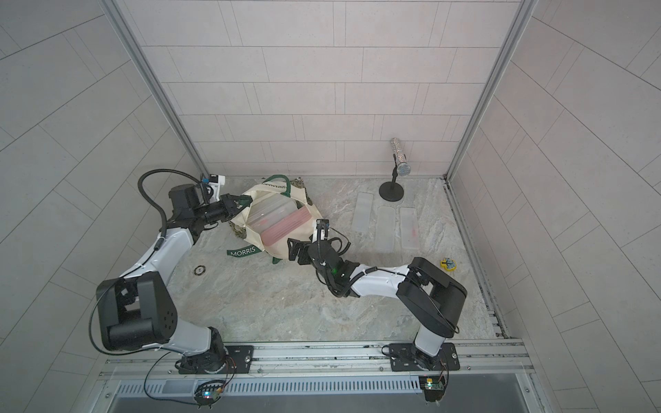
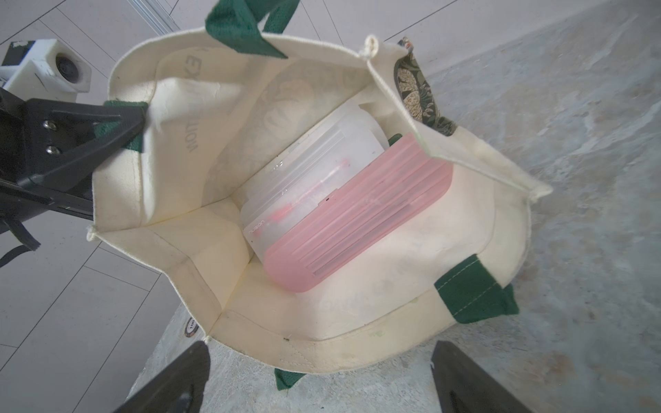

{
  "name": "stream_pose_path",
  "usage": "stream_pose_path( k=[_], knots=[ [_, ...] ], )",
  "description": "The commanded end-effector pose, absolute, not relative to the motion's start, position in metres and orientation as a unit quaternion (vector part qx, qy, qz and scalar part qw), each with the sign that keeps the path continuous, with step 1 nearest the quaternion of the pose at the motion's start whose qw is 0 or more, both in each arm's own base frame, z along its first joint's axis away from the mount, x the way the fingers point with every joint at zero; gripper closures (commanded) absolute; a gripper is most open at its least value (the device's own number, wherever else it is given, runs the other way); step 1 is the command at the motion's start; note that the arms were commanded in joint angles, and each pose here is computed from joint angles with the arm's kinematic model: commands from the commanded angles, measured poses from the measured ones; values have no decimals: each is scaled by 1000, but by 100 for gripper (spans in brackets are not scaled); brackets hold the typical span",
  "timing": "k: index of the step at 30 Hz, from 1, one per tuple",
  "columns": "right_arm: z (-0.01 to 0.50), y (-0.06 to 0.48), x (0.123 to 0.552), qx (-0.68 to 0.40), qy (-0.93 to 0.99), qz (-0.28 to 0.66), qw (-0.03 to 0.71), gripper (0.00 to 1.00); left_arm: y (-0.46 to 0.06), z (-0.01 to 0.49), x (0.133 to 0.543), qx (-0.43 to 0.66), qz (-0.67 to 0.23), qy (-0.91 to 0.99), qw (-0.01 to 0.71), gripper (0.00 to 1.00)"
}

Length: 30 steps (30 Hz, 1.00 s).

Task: Take out the pencil case from the canvas bag
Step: Pick up the pencil case from the canvas bag.

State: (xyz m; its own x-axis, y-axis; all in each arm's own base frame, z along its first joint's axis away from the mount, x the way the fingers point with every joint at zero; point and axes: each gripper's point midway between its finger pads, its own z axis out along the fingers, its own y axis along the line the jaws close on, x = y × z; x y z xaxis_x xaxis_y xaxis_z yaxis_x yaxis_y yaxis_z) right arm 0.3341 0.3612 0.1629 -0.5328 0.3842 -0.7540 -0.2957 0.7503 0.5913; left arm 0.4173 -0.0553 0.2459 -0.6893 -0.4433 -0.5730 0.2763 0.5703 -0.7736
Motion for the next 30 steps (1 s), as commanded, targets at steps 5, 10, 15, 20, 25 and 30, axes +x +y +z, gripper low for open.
stream_pose_path(
  k=[5,10,15,20,25,30],
  knots=[
    [157,389,340,69,788,399,464,0,-57,274,414,-15,-468,777,421,100],
    [138,396,345,98,792,408,443,1,-58,278,412,-10,-470,775,424,100],
    [122,406,350,114,809,398,417,0,-60,280,411,-3,-475,770,426,100],
    [114,418,355,135,803,421,399,0,-62,285,410,0,-490,758,430,100],
    [104,428,361,156,803,430,382,0,-63,286,410,4,-492,757,430,100],
    [96,430,369,171,809,416,378,0,-63,287,409,5,-492,756,431,100]
  ],
)
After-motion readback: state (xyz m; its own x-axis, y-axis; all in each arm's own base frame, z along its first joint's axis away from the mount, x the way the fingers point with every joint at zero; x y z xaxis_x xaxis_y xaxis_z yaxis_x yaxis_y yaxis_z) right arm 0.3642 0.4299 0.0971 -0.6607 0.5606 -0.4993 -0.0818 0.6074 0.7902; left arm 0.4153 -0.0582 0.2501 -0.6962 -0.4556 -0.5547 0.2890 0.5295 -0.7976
